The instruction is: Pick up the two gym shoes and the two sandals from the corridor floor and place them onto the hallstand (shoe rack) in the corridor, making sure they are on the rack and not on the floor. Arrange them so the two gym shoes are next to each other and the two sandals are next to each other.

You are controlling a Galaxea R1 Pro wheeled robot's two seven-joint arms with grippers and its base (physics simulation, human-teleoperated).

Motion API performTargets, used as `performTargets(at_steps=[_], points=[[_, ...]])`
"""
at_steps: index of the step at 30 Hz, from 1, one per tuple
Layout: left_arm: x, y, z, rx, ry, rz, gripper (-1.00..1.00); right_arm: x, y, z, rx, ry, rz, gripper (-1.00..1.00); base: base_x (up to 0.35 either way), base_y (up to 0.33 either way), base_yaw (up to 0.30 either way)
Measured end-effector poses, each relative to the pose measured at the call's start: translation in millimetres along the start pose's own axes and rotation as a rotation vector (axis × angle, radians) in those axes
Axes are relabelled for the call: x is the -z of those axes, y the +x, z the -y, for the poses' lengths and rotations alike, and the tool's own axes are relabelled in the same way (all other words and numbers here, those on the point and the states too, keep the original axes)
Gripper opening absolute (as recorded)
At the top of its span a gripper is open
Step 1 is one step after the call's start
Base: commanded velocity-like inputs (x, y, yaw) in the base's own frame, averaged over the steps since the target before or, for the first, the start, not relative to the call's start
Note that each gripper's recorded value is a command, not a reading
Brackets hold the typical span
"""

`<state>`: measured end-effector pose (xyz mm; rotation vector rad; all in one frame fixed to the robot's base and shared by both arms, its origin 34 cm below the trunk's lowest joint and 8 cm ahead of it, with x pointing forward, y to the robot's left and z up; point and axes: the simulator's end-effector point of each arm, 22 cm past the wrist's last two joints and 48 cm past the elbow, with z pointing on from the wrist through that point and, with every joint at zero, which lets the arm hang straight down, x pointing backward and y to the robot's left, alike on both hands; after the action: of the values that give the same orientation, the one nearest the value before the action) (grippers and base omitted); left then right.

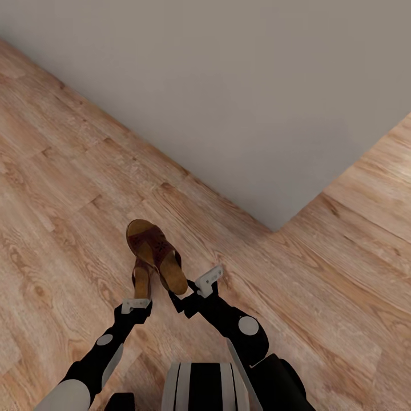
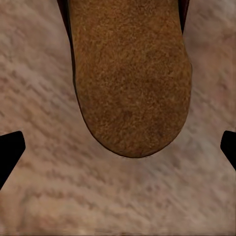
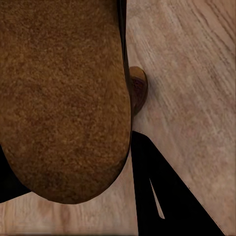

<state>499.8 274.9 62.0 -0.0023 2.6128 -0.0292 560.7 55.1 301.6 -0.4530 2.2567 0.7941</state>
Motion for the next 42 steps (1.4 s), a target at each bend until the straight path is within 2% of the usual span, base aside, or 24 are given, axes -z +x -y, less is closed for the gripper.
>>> performTargets(at_steps=[42], points=[[-1.0, 10.4, 1.0, 0.002, 0.001, -0.017, 1.0, -2.4, 6.6, 1.1, -0.009, -0.002, -0.01, -1.0, 0.036, 0.0, 0.0]])
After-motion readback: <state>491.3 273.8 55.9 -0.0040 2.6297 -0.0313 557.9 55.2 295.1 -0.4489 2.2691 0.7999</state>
